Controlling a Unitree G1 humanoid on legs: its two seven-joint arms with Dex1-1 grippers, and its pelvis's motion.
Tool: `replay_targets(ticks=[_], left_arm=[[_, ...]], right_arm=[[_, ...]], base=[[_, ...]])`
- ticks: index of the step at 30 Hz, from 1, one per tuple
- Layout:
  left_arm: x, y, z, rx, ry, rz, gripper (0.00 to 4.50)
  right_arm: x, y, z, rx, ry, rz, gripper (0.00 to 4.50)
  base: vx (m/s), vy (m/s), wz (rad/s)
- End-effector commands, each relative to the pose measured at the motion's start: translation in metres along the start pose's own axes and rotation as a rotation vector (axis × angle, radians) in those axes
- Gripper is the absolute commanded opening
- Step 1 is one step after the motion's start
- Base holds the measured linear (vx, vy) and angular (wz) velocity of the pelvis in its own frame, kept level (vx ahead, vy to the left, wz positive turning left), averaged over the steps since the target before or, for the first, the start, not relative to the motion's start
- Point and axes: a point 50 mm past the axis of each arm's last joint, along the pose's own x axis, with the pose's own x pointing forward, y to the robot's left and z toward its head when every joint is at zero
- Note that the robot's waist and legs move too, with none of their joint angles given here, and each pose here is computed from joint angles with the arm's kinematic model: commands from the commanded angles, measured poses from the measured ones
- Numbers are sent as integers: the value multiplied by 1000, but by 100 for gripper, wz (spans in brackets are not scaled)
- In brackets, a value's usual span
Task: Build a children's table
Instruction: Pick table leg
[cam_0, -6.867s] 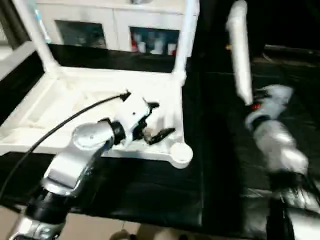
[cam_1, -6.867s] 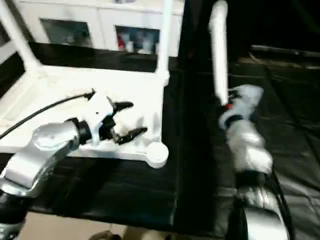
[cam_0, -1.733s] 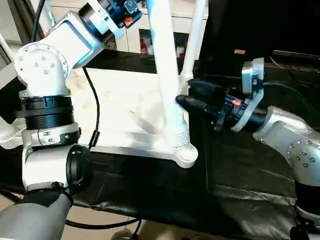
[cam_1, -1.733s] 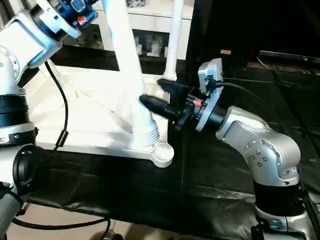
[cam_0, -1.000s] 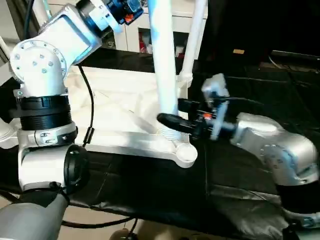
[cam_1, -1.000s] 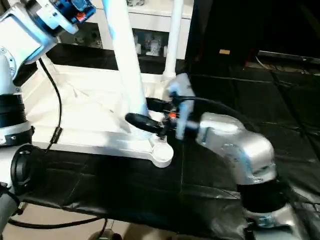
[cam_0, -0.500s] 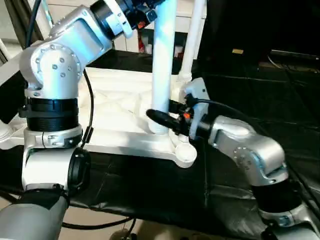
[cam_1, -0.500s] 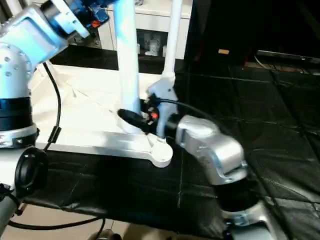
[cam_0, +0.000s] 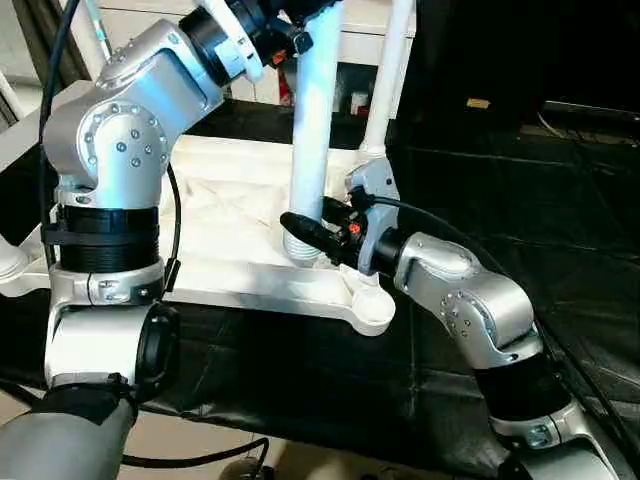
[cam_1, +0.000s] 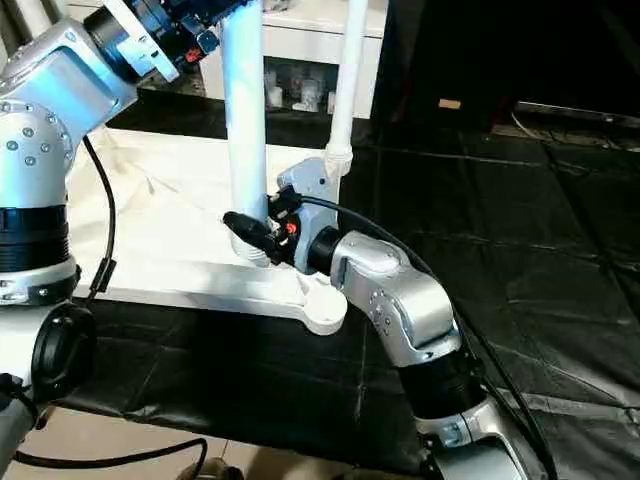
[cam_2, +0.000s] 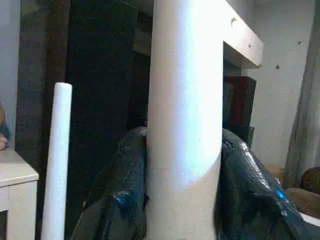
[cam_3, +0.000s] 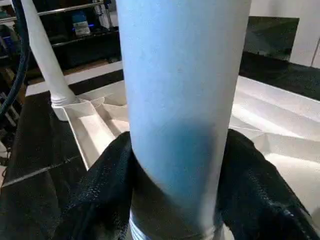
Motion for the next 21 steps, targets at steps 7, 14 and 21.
replay_targets(ticks=[7,14,21], left_arm=[[-8,20,-7,-147,-68,143,272],[-22,16,-32,-334,27,18,287],[-42,-14,-58,-526,128,-325,287]], right_arm=[[-19,-18,12,-25,-51,-4,197],[-26,-12,15,-39,-63,119,196],[-41,-4,19,-19,-71,332,196]], base=[[0,0,0],[0,0,0],[0,0,0]])
